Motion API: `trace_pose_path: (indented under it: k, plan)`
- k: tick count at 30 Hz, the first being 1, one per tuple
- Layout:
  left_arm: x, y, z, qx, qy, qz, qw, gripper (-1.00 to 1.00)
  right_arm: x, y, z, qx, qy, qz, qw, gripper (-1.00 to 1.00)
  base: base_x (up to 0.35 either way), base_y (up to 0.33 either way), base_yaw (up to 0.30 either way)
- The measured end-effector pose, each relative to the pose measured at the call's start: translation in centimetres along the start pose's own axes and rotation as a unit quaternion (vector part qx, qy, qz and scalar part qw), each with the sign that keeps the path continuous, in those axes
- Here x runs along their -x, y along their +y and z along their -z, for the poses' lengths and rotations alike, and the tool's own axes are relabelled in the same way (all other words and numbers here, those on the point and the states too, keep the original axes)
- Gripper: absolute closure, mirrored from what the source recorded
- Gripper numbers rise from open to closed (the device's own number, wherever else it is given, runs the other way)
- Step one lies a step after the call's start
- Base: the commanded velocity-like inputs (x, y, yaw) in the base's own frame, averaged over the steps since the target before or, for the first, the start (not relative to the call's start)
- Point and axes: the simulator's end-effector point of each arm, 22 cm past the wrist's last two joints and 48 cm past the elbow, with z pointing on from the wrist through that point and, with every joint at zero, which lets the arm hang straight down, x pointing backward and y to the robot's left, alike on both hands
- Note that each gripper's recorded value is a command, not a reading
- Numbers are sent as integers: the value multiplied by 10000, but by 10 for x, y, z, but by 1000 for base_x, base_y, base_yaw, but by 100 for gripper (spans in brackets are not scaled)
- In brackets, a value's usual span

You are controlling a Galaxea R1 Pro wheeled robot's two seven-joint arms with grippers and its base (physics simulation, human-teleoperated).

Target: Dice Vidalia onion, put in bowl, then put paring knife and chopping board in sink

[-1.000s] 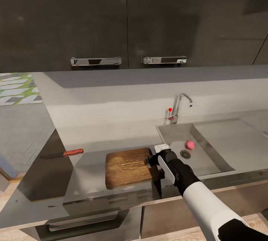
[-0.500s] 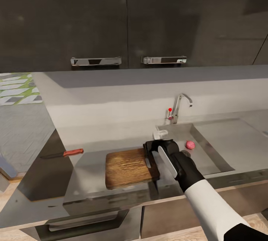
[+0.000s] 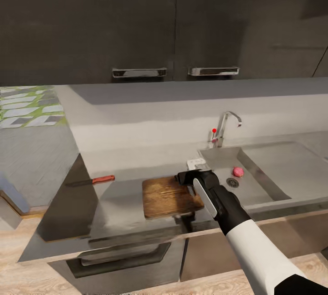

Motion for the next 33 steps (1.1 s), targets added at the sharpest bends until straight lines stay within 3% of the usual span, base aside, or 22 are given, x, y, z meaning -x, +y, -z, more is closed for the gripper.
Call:
trace_pose_path:
  k: [16, 24, 33]
  plan:
    - [0, 0, 0, 1, -6, -1, 10000, -100, 0, 0, 0, -13, -4, 7, 10000, -100, -61, 250, 0]
    - [0, 0, 0, -1, -4, -5, 10000, -100, -1, 1, -1, -9, 18, 5, 10000, -100, -1, 38, 7]
    - [0, 0, 0, 0, -5, -4, 10000, -100, -3, 1, -1, -9, 33, 6, 10000, -100, 0, 1, 231]
